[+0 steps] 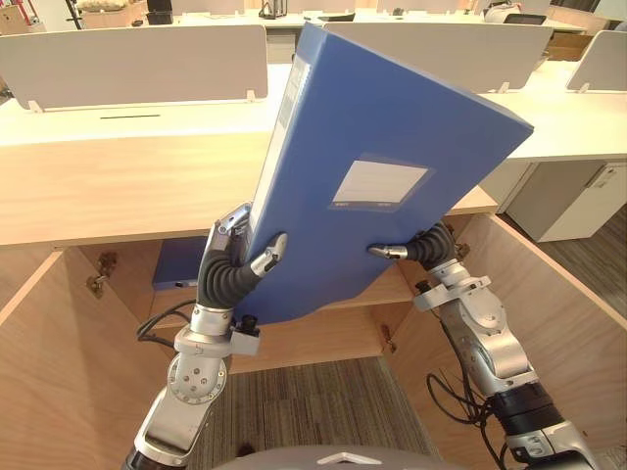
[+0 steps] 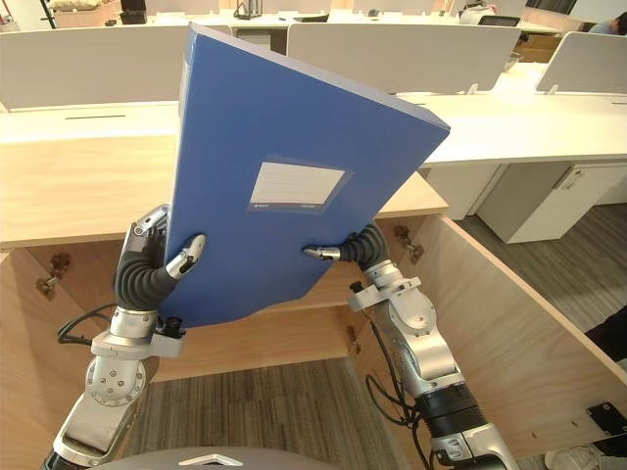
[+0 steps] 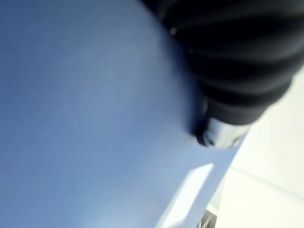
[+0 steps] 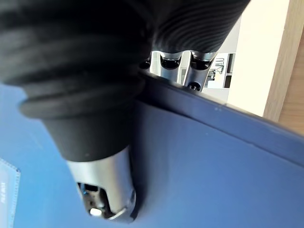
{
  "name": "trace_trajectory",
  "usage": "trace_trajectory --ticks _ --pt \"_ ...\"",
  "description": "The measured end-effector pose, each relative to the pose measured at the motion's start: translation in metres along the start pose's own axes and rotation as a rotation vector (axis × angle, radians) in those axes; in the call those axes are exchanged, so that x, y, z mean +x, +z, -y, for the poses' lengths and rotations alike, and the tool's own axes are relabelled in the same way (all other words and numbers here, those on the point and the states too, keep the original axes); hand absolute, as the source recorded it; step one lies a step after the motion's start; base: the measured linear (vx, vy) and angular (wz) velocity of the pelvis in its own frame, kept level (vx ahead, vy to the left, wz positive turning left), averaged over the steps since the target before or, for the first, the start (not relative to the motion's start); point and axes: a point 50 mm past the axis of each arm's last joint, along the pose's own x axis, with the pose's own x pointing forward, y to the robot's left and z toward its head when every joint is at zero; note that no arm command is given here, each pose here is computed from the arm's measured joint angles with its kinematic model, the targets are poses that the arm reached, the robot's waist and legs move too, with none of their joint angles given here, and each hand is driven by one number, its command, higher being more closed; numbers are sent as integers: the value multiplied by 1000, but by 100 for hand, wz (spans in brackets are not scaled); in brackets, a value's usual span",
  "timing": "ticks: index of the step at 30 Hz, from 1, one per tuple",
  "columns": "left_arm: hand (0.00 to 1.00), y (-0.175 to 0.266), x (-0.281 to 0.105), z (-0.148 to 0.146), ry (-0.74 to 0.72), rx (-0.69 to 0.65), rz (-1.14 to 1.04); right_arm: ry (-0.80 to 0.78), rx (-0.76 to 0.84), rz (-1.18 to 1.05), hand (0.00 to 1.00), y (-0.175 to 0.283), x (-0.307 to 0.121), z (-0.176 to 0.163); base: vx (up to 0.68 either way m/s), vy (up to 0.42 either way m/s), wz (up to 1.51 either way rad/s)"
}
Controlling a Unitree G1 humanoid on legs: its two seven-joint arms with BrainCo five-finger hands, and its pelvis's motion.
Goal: Walk over to the cabinet, pick up the folder, carry it to the office cabinet, place the folder inside the office cabinet, then close the office cabinet door
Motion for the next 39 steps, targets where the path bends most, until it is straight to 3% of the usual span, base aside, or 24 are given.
trace_trajectory --ticks 11,18,22,27,31,39 --pt "0 -4 -4 -17 71 59 -26 -9 0 33 100 -3 5 -18 1 0 4" --pt "0 -15 -22 -59 345 175 -125 -151 61 206 100 23 2 -31 9 -1 12" --pt "0 -28 -54 -95 593 243 -266 -302 48 233 100 27 -9 -19 5 4 10" --pt "0 -41 -93 -110 739 265 -445 -374 -4 185 100 21 -26 -16 12 -1 8" --pt "0 -58 -121 -108 778 250 -613 -392 9 171 100 19 -33 -18 11 -7 5" --pt "0 -106 -188 -85 658 161 -1058 -433 45 107 100 7 -45 -22 7 0 3"
